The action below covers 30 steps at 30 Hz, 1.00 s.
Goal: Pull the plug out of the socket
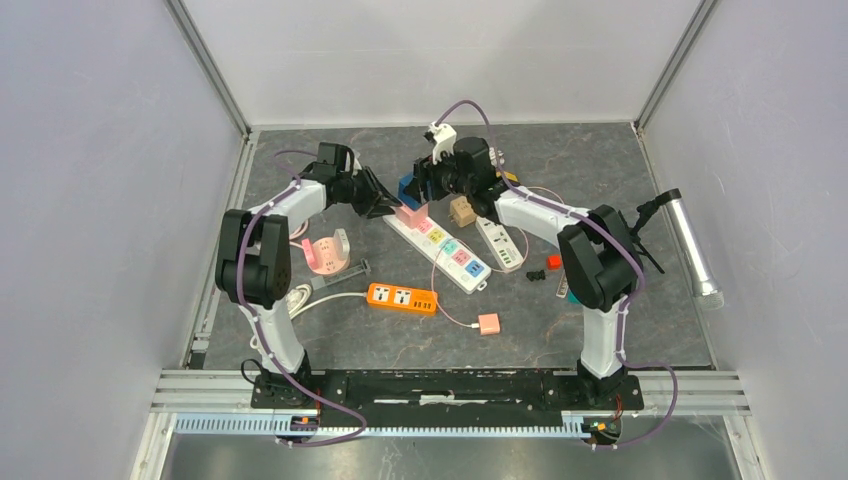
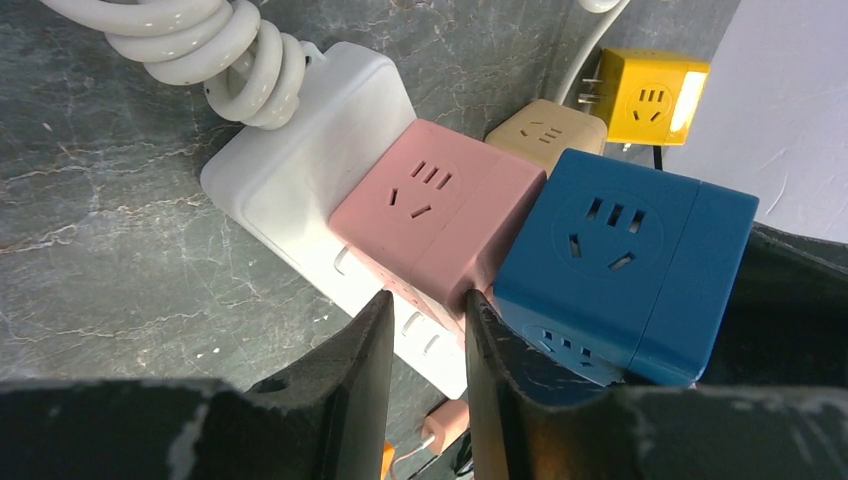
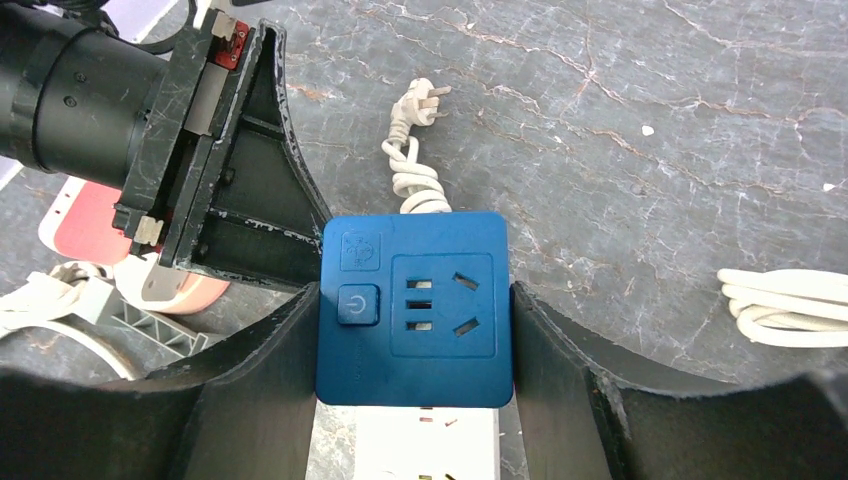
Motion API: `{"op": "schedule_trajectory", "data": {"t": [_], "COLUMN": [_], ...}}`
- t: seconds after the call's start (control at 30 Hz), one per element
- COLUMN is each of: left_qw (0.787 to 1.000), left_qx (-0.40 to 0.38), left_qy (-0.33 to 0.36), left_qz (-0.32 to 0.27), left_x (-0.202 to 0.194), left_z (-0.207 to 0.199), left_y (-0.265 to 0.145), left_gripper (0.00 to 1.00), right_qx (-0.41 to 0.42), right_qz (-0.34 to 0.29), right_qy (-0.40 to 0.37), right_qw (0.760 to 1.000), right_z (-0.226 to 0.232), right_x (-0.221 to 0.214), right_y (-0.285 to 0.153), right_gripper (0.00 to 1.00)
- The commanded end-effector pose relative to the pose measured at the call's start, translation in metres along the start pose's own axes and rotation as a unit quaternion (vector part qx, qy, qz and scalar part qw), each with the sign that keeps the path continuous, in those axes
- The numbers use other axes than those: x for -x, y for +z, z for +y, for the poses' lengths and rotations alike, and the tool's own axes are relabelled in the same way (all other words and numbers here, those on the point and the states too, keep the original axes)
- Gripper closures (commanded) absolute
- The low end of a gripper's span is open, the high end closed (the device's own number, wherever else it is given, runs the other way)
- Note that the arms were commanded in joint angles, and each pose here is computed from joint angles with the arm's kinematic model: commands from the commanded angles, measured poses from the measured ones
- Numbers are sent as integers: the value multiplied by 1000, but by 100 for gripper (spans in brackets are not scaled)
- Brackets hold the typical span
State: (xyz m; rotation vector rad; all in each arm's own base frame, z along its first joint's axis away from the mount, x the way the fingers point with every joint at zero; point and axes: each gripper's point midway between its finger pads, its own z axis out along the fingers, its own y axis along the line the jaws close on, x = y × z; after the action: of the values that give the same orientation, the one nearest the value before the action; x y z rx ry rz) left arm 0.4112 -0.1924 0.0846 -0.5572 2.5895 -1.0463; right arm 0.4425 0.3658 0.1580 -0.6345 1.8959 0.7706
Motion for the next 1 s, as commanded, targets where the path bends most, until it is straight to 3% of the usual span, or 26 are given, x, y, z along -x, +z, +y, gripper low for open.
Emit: {"op": "schedule_trajectory", "data": {"t": [0.0,0.13,0.3,0.43,0.8,0.97], "left_qw": [973,973,972,972,969,970], "left_qx": [213,212,214,215,224,223], "left_qy": [-32,-31,-31,-33,-33,-30], "left_qz": [84,86,89,92,96,94], "left_x": [-59,-60,-61,-63,-65,-63], "left_z": [123,123,125,127,134,132], "left_y": [12,13,14,14,16,16], "left_gripper": [63,63,64,66,69,70], "right_qx": [114,129,94,81,122,111], "right_qz": [-254,-240,-189,-189,-266,-272], "right_qy": [4,7,-81,-99,27,18], "right_qw": [960,962,974,974,956,956], "right_z": [57,60,76,79,75,69], "right_x": [181,173,140,141,192,199], "right_y": [-71,-65,-47,-47,-76,-79], "right_gripper": [100,100,100,100,100,100]}}
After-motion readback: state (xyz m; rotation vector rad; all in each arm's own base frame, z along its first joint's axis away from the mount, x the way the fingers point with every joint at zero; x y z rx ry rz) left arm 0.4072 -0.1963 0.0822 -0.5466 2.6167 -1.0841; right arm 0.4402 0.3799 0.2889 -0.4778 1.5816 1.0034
